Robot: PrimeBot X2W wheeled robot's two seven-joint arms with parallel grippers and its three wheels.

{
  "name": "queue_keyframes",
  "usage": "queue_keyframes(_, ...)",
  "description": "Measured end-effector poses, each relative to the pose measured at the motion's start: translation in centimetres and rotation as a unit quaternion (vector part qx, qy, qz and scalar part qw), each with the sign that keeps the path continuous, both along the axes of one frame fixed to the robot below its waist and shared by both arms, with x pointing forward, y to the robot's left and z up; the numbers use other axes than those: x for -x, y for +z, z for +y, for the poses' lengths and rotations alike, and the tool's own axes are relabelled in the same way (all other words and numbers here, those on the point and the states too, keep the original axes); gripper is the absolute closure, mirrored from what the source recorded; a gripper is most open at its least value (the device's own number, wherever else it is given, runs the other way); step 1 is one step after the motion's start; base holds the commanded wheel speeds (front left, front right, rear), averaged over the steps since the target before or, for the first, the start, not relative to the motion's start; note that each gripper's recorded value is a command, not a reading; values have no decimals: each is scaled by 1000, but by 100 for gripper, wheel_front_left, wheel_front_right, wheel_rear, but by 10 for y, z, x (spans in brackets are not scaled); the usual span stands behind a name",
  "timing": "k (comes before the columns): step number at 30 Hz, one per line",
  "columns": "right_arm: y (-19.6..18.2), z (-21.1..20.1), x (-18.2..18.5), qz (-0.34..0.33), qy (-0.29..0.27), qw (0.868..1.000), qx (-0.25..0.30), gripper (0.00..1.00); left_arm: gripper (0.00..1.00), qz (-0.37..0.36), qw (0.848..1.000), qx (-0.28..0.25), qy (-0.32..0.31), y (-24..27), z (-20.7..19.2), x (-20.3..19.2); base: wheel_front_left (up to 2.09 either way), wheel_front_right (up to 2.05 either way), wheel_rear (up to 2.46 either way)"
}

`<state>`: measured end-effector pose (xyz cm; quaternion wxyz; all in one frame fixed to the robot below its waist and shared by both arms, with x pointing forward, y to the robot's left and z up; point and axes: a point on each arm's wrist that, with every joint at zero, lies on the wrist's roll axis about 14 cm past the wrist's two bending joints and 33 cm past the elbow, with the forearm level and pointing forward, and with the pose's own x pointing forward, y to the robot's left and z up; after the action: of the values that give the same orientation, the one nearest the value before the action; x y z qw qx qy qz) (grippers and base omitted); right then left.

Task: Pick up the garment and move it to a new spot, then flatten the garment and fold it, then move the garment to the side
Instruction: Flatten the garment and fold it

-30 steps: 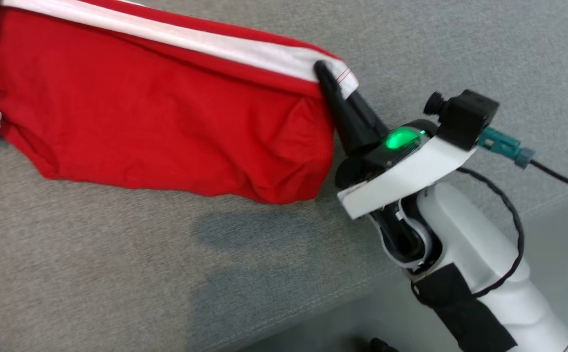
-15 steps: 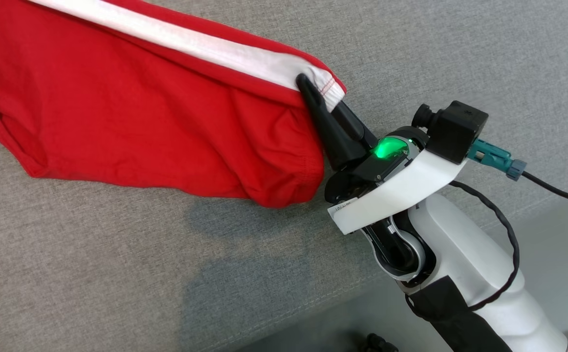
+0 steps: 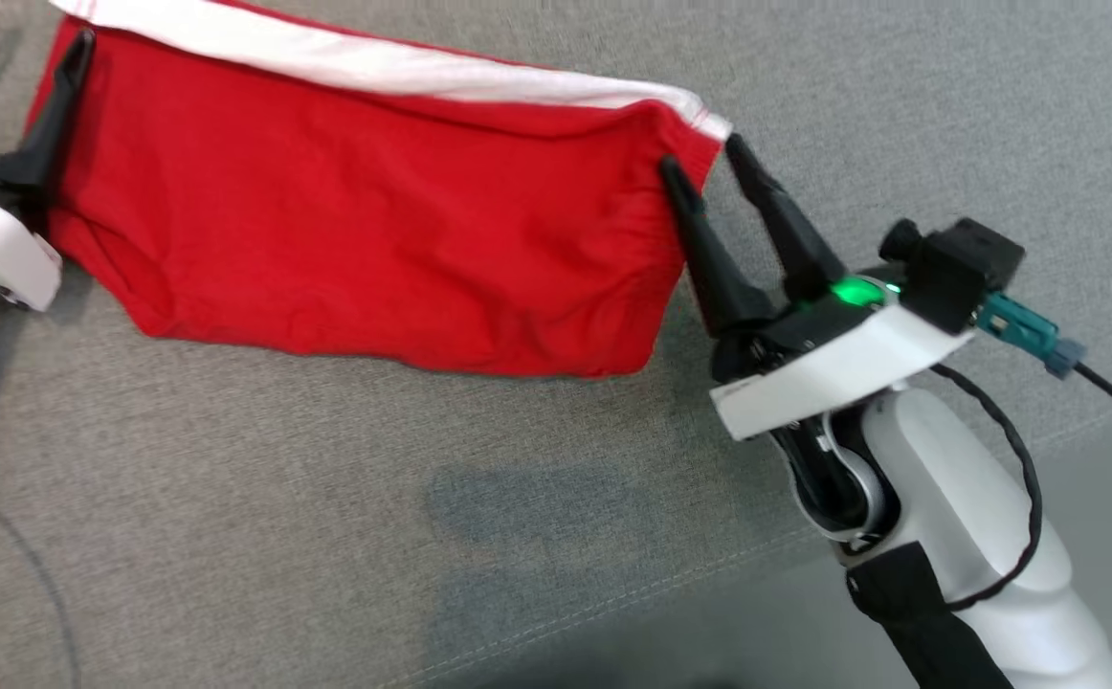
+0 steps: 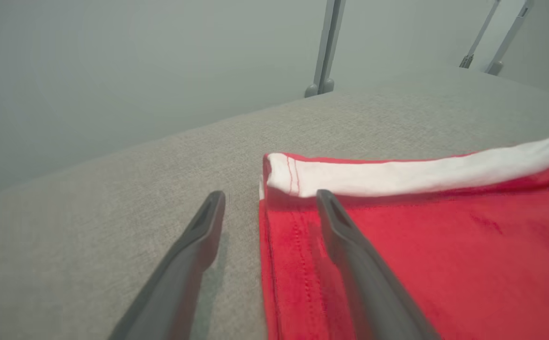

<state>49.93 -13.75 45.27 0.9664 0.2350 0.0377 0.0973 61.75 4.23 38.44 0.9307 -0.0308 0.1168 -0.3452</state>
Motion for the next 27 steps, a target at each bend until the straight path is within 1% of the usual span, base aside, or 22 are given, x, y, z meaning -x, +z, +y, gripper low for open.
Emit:
queue_keyframes(1, 1, -11, 6, -4, -14, 999, 32, 0, 0, 3, 1000, 2, 11, 4, 3, 7, 0, 0, 0)
queue_keyframes(6, 9, -41, 25, -14, -58, 995, 85, 0, 0, -10, 999, 11, 36, 27, 10, 23, 0, 0, 0)
queue_keyframes(9, 11, -45, 34, -15, -67, 994, 87, 0, 0, -11, 998, 21, 50, 36, 13, 32, 0, 0, 0)
queue_keyframes(14, 24, -48, 50, -30, -72, 990, 121, 0, 0, 2, 997, 25, 79, 39, 25, 64, 0, 0, 0)
queue_keyframes(17, 32, -50, 58, -41, -74, 986, 140, 0, 0, 6, 994, 24, 102, 41, 38, 76, 0, 0, 0)
queue_keyframes(22, 41, -61, 75, -51, -96, 982, 153, 0, 0, -4, 991, 19, 129, 46, 53, 77, 0, 0, 0)
queue_keyframes(27, 37, -74, 96, -40, -119, 979, 161, 0, 0, 13, 992, 21, 126, 30, 45, 75, 0, 0, 0)
